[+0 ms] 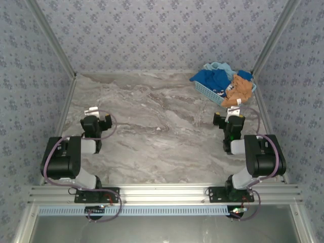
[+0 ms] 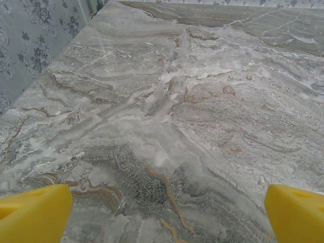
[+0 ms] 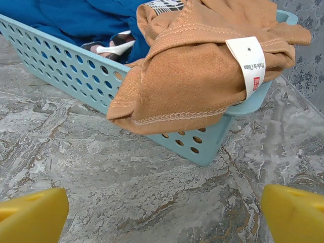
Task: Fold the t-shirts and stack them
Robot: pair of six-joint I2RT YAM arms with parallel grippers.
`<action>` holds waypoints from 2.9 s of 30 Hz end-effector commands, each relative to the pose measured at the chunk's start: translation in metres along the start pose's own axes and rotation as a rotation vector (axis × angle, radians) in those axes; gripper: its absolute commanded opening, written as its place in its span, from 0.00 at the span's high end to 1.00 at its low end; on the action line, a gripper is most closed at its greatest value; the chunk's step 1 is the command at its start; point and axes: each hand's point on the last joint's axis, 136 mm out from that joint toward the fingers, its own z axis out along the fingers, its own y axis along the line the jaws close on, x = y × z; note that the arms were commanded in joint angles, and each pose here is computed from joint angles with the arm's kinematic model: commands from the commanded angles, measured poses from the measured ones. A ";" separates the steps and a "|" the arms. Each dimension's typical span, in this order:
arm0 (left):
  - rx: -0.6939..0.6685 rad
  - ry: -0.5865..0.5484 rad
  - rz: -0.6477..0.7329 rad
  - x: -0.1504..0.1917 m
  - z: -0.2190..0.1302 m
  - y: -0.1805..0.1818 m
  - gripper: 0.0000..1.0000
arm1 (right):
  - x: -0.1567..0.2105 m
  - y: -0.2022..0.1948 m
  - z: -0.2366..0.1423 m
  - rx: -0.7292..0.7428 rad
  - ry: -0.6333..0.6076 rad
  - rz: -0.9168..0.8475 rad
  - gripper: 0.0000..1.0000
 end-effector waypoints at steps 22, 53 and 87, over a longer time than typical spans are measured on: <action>-0.065 -0.194 0.104 -0.094 -0.051 -0.031 0.02 | -0.086 0.013 -0.067 0.174 -0.269 -0.129 0.00; 0.691 0.478 -0.301 -0.128 -0.179 -0.243 0.19 | -0.082 -0.053 0.077 0.097 0.778 0.714 0.35; 0.614 0.422 -0.281 -0.155 -0.187 -0.223 0.22 | -0.351 0.035 -0.054 -0.175 0.001 0.545 1.00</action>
